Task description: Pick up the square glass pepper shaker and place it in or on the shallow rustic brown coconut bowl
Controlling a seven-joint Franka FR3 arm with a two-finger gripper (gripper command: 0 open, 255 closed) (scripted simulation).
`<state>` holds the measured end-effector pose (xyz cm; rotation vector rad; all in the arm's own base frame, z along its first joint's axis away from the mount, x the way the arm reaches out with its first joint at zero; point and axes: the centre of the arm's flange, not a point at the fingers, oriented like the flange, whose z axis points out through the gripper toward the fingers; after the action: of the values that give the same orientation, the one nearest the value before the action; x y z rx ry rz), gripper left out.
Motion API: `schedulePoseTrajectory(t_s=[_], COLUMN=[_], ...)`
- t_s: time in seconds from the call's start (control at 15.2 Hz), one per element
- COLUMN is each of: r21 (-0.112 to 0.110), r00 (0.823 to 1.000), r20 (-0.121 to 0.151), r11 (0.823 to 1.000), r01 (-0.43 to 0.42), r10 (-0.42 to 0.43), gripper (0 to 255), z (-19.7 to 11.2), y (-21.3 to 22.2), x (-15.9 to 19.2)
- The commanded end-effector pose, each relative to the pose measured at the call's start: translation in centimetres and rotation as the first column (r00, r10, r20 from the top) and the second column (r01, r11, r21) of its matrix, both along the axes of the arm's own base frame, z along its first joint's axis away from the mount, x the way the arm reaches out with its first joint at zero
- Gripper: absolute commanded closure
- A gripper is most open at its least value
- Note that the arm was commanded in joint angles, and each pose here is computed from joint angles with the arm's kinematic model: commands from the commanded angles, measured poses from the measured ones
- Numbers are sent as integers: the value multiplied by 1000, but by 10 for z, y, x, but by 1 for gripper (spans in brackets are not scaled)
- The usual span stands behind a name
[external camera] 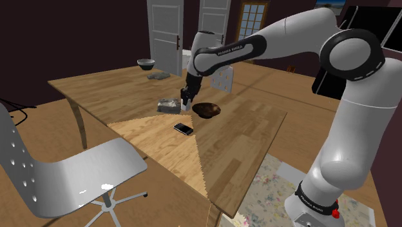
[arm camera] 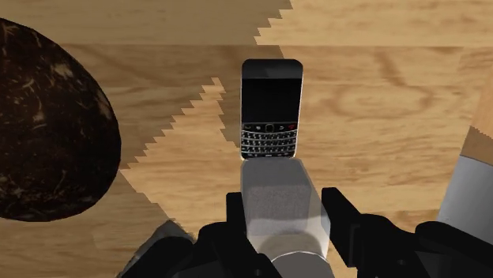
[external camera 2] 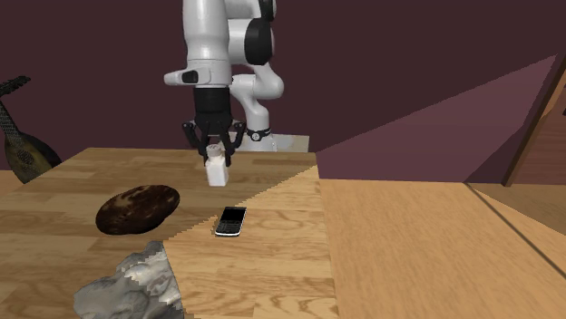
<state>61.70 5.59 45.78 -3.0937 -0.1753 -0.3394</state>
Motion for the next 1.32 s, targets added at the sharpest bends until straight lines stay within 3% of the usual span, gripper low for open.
schedulePoseTrajectory(t_s=[0.0, 0.92, 1.25], r21=[0, 0, 0], r00=[1000, 1000, 1000], r20=[0, 0, 0], r11=[1000, 1000, 1000], r01=[-2, -2, -2], r10=[2, 2, 2], gripper=[255, 255, 255], z=[-1, 4, -22], y=[-29, -216, -216], x=[0, 18, 18])
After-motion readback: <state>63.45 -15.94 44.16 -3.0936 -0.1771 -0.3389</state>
